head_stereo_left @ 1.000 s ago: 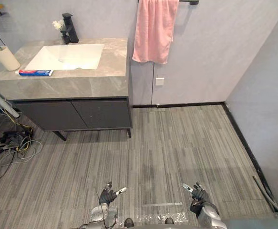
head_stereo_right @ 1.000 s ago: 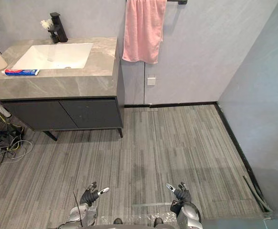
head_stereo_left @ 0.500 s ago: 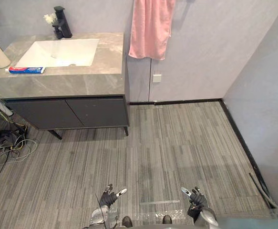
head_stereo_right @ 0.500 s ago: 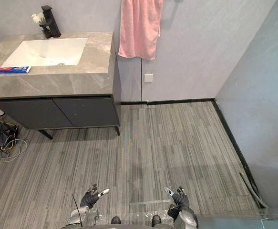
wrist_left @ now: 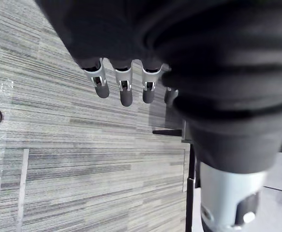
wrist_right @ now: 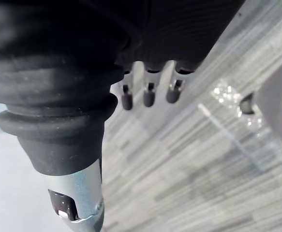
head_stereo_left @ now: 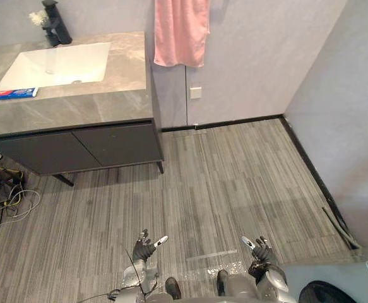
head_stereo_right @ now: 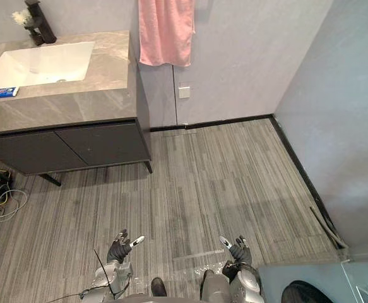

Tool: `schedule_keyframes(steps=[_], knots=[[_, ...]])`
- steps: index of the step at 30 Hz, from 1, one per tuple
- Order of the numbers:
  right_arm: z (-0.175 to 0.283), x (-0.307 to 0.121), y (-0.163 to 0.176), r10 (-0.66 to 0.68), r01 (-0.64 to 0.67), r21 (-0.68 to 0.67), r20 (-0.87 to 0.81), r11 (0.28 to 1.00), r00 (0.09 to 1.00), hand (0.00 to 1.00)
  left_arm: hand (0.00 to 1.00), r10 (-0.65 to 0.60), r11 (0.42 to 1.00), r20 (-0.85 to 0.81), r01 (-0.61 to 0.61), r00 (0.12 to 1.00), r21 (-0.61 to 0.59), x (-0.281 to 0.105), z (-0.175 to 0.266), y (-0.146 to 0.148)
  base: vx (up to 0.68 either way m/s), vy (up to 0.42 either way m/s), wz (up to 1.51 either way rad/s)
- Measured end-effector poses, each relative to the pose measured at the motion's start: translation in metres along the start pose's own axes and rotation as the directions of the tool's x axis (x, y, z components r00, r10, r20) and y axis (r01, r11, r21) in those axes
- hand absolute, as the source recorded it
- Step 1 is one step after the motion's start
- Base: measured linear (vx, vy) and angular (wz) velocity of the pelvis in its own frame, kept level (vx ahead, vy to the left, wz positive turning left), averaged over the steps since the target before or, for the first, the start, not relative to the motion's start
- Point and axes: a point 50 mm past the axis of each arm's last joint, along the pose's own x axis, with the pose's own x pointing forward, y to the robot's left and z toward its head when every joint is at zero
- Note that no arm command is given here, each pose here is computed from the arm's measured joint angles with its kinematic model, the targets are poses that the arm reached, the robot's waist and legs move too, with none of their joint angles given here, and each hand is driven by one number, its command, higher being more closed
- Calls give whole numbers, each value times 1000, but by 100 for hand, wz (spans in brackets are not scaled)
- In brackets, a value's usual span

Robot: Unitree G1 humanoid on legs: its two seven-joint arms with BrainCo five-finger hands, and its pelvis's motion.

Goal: Organize washtable

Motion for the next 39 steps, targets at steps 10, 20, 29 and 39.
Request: schedule_keyframes(steps=[10,20,29,39], knots=[[10,-1,-14,9,-3,-172,38,985,999,0,0,-42,996,30,44,999,-73,2,10,-20,403,-286,-15],[35,7,-10,42,-13,-243,115,970,992,0,0,4,962,63,14,998,-272,-4,14,-19,490,-103,-42],[19,3,9,86,-70,-201,70,977,994,0,0,168,925,13,-153,986,-347,-8,2,21,512,237,-1],[-6,-9,-10,58,-56,-192,5,980,998,0,0,191,936,-14,-186,982,-298,-20,-11,33,380,150,29]])
